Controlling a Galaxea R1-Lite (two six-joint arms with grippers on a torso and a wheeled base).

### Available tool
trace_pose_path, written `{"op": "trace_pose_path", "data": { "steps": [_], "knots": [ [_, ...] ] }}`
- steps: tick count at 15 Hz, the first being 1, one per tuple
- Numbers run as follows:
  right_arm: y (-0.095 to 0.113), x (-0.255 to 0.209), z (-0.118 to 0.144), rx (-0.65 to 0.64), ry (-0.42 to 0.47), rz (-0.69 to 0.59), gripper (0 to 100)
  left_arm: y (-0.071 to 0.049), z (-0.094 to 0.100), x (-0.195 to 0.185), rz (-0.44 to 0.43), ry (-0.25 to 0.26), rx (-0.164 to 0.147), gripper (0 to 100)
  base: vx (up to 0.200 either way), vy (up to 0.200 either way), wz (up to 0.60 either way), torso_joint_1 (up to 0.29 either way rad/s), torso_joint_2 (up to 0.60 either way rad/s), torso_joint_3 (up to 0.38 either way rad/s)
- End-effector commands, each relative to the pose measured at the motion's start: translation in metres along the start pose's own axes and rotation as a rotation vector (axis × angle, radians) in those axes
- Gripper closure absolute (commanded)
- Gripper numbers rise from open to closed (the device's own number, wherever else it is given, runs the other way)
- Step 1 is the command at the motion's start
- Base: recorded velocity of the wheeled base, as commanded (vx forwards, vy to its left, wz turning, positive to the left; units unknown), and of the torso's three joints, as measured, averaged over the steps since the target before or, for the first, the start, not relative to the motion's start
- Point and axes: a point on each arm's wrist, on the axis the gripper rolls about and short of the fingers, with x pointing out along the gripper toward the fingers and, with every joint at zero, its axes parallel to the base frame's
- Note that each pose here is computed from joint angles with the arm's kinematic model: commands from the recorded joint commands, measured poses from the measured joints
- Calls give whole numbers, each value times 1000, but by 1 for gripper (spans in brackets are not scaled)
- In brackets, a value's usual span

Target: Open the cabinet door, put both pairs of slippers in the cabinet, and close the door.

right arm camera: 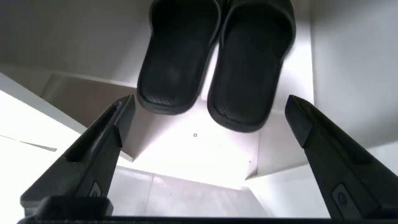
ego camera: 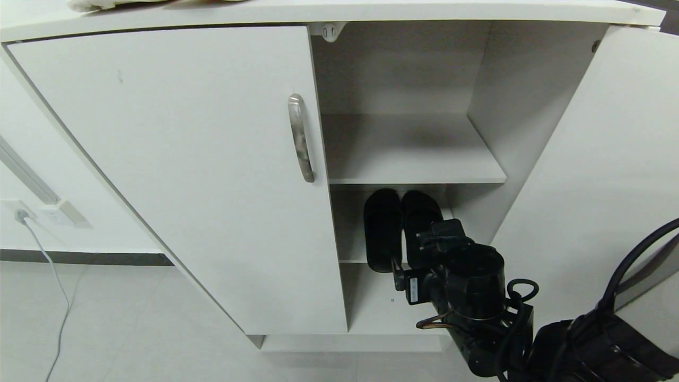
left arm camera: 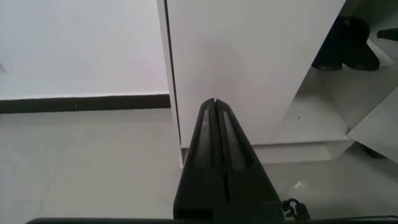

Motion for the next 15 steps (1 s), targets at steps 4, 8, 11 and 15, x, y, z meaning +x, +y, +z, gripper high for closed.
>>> {"op": "trace_pose_path", "data": {
  "steps": [4,8,11,15],
  "knots": [
    [0,-1,0,7,1,3,0,0,0,0,0,1,1,100,-100,0,0,4,-2,-1],
    [-1,-3,-1,7,3,2,0,0,0,0,0,1,1,100,0,0,0,0,0,0],
    [-2,-4,1,13,-4,-1,0,0,0,0,0,1,3,100,0,0,0,0,0,0],
    [-2,-4,3,15,-9,-1,0,0,0,0,-2,1,5,100,0,0,0,1,1,34]
  ]
}}
